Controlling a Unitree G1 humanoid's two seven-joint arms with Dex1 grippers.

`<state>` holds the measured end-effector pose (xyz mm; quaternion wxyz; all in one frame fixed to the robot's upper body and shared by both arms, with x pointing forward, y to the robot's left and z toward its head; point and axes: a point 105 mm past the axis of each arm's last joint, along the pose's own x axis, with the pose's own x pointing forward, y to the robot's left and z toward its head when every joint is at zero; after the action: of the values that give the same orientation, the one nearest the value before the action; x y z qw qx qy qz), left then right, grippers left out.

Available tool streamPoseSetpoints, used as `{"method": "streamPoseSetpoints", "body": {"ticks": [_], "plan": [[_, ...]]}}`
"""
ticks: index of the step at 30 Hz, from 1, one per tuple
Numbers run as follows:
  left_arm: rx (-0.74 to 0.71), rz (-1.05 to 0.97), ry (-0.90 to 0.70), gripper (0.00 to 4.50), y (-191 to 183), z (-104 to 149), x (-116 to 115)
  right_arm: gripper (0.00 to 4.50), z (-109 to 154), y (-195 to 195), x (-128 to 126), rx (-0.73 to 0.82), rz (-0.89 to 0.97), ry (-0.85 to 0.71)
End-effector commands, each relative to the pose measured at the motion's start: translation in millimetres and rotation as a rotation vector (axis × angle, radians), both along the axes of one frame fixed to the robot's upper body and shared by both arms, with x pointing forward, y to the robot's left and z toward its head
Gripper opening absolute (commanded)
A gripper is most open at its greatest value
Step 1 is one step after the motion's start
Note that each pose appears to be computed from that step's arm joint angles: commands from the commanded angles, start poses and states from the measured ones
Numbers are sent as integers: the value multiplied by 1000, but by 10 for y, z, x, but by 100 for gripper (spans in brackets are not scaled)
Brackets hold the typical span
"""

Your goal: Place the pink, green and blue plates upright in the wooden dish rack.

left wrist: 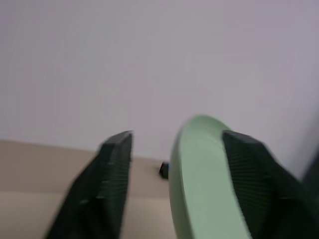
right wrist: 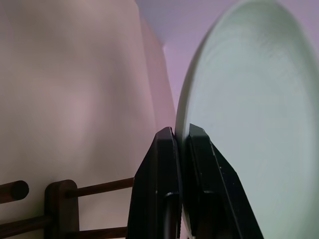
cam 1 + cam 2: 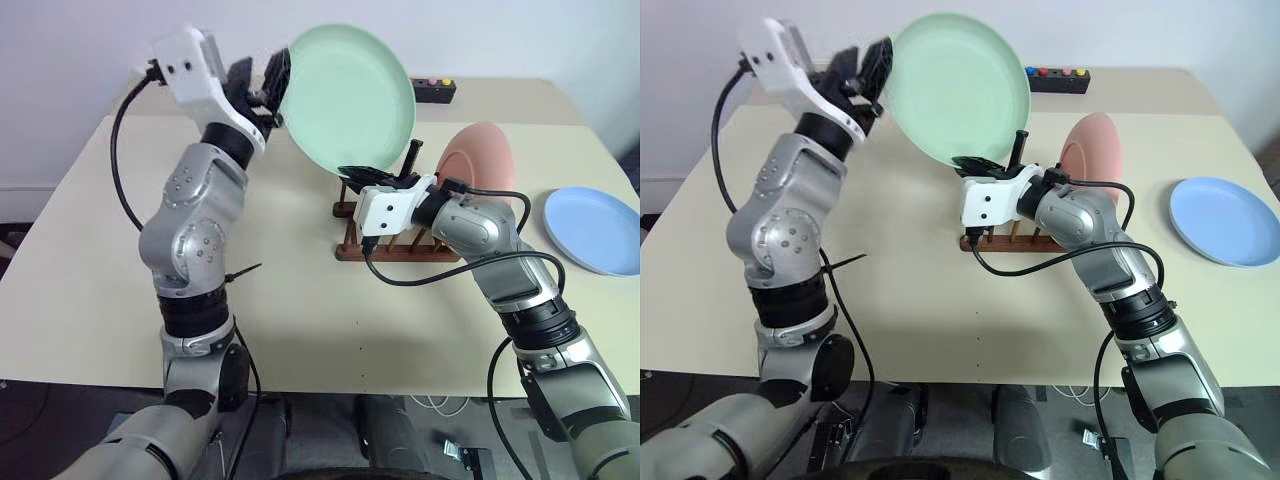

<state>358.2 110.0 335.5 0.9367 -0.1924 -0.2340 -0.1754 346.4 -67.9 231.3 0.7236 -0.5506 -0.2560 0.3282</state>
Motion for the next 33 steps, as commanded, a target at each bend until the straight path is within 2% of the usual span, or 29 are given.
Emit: {"method": "streamPoseSetpoints", "body": {"ticks": [1,7,9,11,13,16,20,27,30,33], "plan": [[-62,23,-100,446,138,240,-134,0,169,-25,-30,32,4,-69],[-180,118,-115,446,599,329,-101,0,290,-111,-8,60,-11,-97],[-107,167,-110,446,753,280,-81,0,446,-152,-48,134,2,-92],[26,197,-106,446,829,180,-72,0,585,-180,-108,239,32,-56],[162,168,-71,446,855,-44,-64,0,733,-200,-201,389,92,25],[260,131,-45,446,845,-228,-76,0,809,-211,-287,484,143,101],[491,-55,50,446,631,-821,-206,0,894,-236,-553,777,335,391],[685,-327,133,446,292,-1414,-496,0,674,-349,-657,952,366,693],[743,-464,147,446,140,-1594,-671,0,643,-449,-624,1057,347,761],[765,-551,150,446,62,-1667,-787,0,610,-501,-615,1066,317,777]]}}
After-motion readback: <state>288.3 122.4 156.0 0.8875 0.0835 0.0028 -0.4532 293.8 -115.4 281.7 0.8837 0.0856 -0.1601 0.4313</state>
